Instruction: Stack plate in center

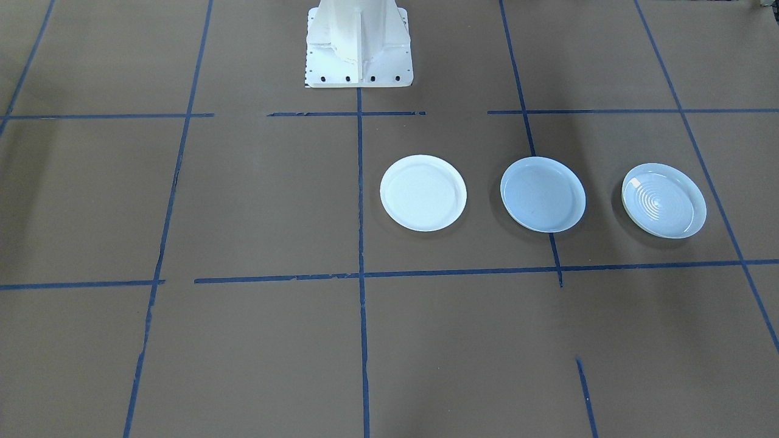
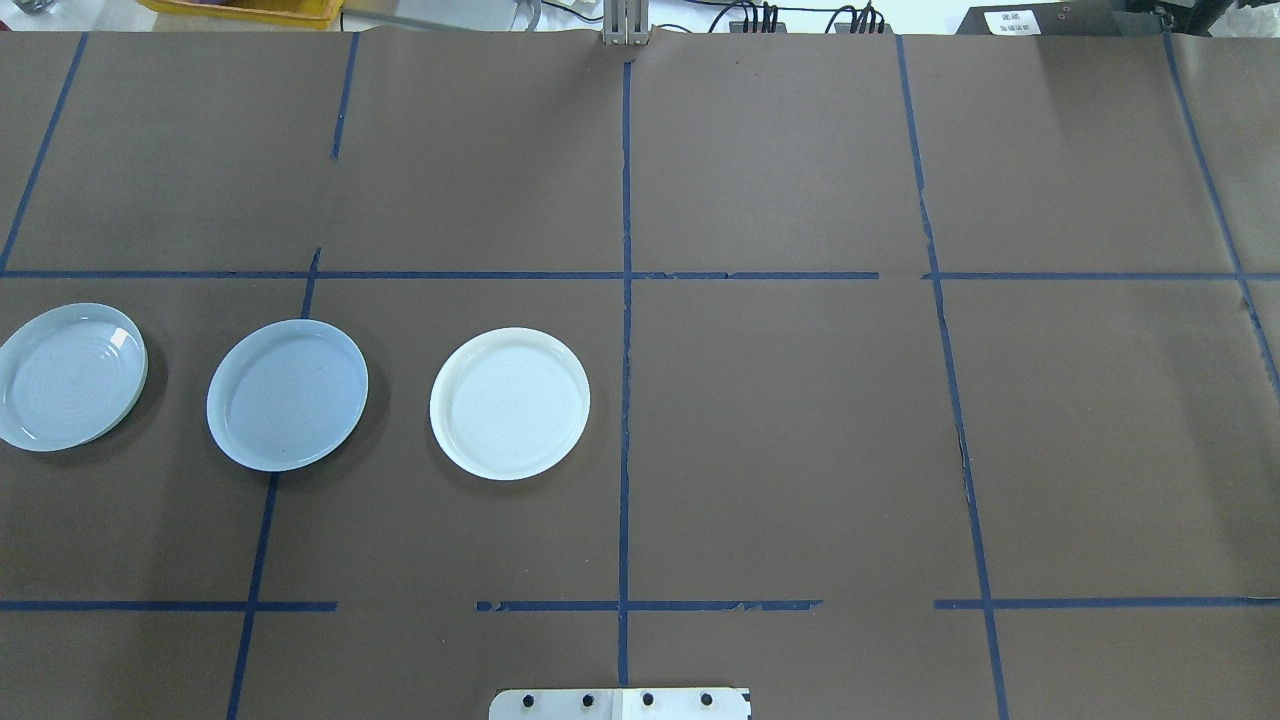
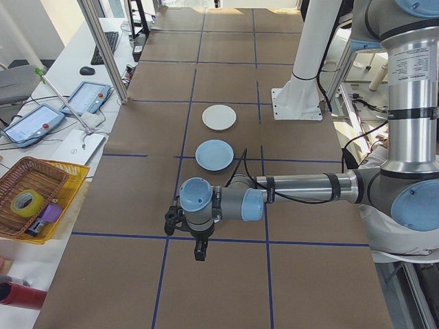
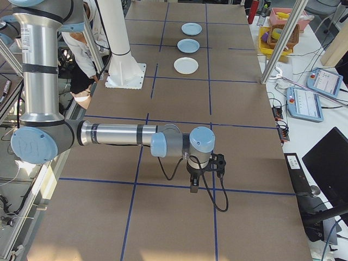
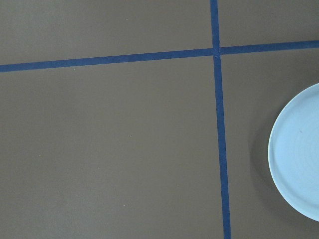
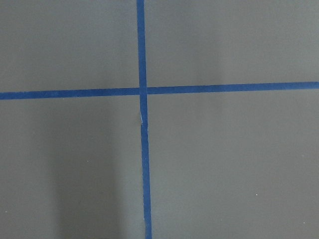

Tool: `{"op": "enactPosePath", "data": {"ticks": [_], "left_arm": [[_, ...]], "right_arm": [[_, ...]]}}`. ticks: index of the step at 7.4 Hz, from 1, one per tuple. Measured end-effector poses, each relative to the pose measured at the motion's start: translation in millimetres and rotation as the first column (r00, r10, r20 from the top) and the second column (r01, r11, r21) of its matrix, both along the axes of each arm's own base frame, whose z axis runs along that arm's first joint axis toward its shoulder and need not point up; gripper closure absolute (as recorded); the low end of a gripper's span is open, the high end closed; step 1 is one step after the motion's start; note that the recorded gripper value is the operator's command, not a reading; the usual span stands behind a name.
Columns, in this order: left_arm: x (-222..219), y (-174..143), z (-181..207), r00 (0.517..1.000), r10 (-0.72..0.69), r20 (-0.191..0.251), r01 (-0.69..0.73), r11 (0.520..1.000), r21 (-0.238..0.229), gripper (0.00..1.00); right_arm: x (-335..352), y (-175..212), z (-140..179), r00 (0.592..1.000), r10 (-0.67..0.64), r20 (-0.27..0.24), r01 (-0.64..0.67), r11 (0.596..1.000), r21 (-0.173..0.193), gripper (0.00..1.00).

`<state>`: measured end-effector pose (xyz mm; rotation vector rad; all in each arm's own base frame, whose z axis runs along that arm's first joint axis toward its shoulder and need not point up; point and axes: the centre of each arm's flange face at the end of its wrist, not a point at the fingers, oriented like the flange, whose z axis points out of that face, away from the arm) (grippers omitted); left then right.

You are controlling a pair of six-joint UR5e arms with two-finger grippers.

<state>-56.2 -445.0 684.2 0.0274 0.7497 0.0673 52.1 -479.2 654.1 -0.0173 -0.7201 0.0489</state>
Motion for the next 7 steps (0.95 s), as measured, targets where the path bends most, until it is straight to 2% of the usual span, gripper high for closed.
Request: {"op": "enactPosePath", "data": {"ticks": [4,6,7], "left_arm": [[0,-3,-11,1.000,-0.001,0.001,0.001,1.000,0.028,0.00],[8,-12,-16,1.000,-0.027,-0.007,0.028,0.995,0.094,0.00],[24,-17,-8,0.998,-0.059,-0.024,0.061,0.993,0.105,0.00]], "right_arm": [[0,0,0,1.000,0.000,0.000,0.000,1.000,0.000,0.00],[0,0,0,1.000,0.001,0.001,-0.001,1.000,0.000,0.00],[0,0,0,1.000,0.001,0.001,-0.001,1.000,0.000,0.00]]}}
